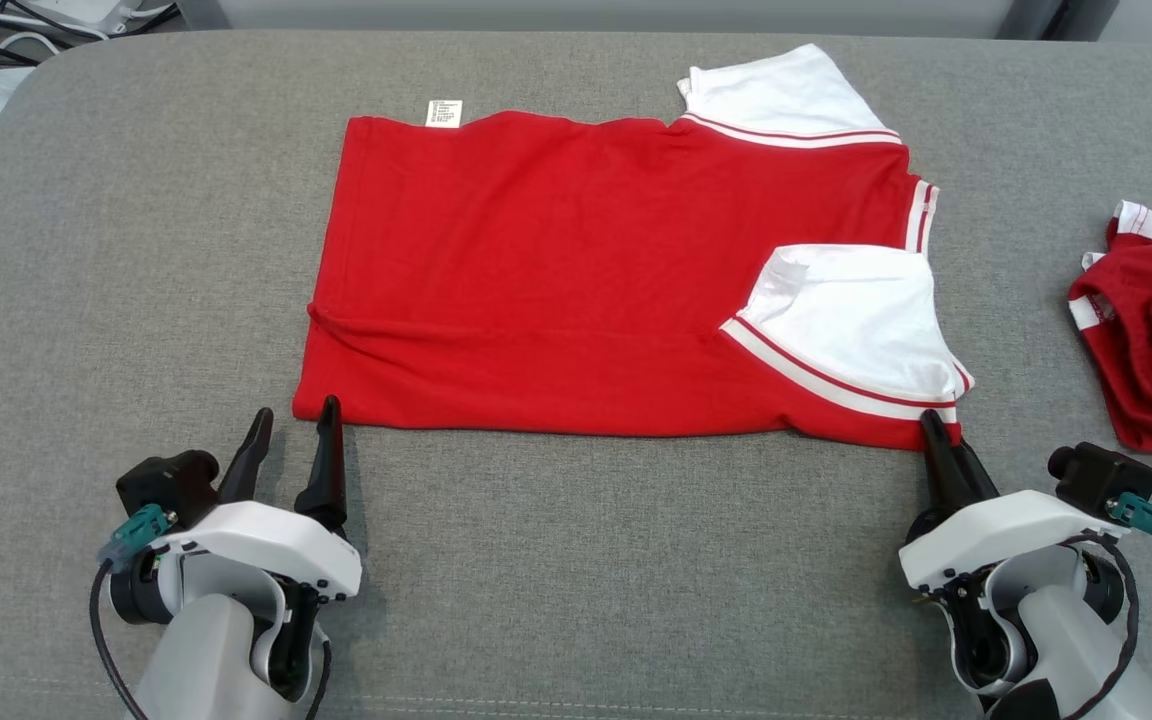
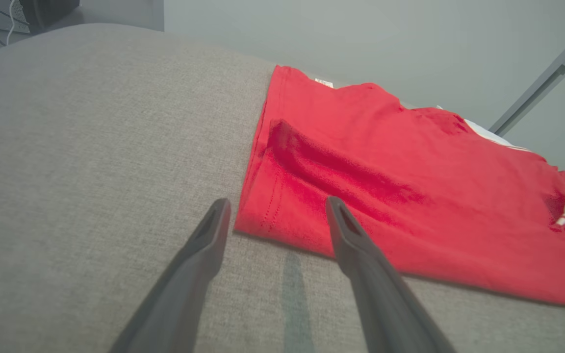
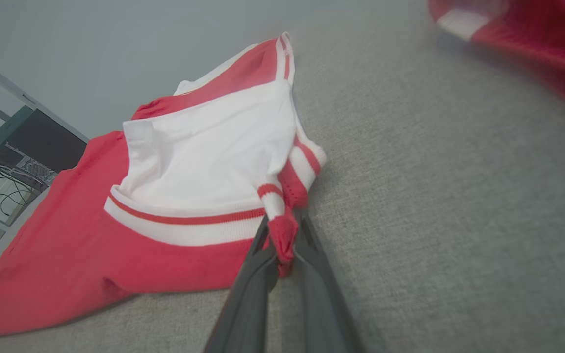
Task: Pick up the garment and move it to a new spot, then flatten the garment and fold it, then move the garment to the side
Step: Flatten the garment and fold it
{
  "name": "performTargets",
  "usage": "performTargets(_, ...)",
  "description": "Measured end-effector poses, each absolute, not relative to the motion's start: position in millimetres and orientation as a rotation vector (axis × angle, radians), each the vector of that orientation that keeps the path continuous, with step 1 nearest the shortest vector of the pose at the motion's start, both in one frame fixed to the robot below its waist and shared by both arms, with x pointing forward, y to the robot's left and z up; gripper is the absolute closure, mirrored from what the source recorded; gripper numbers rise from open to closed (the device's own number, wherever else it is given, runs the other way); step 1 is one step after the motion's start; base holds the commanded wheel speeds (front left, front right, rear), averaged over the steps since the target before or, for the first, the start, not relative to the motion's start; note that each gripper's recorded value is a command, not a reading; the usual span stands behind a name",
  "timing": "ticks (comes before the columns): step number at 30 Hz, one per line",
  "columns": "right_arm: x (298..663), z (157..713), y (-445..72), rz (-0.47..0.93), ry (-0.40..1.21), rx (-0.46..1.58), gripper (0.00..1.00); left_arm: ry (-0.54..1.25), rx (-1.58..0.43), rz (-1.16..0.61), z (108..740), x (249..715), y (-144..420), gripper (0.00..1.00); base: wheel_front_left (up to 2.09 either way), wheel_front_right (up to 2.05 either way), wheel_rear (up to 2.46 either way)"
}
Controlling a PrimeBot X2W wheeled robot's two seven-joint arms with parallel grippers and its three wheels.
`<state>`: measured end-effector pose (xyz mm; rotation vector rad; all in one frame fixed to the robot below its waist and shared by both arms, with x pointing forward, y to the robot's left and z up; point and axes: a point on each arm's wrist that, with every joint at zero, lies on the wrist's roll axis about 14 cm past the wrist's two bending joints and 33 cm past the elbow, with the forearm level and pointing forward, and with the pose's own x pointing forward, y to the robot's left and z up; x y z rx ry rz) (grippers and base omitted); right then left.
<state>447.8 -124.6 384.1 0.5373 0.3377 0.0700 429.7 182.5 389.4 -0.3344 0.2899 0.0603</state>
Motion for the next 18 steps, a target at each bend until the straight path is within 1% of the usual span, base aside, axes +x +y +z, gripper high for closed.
performTargets(7,447.7,386.3,-124.9,0.084,0.329,0.52,1.0,0.351,-0.453,0.106,371.1,433.3,179.9,0.0,0.0,0.0,0.0)
performTargets(15,448.1,386.1,-125.5,0.103,0.326,0.494,1.0,0.382,-0.528,0.091,364.8,446.2,165.3,0.0,0.0,0.0,0.0)
performTargets(16,448.1,386.1,-125.5,0.103,0.326,0.494,1.0,0.382,-0.528,0.091,364.8,446.2,165.3,0.08,0.0,0.0,0.0)
performTargets(17,448.5,386.4,-125.8,0.103,0.324,0.495,1.0,0.392,-0.527,0.094,361.7,445.3,166.9,0.35,0.0,0.0,0.0)
performTargets(18,448.3,386.2,-126.0,0.103,0.325,0.494,1.0,0.398,-0.531,0.103,359.3,444.4,169.4,0.53,0.0,0.0,0.0)
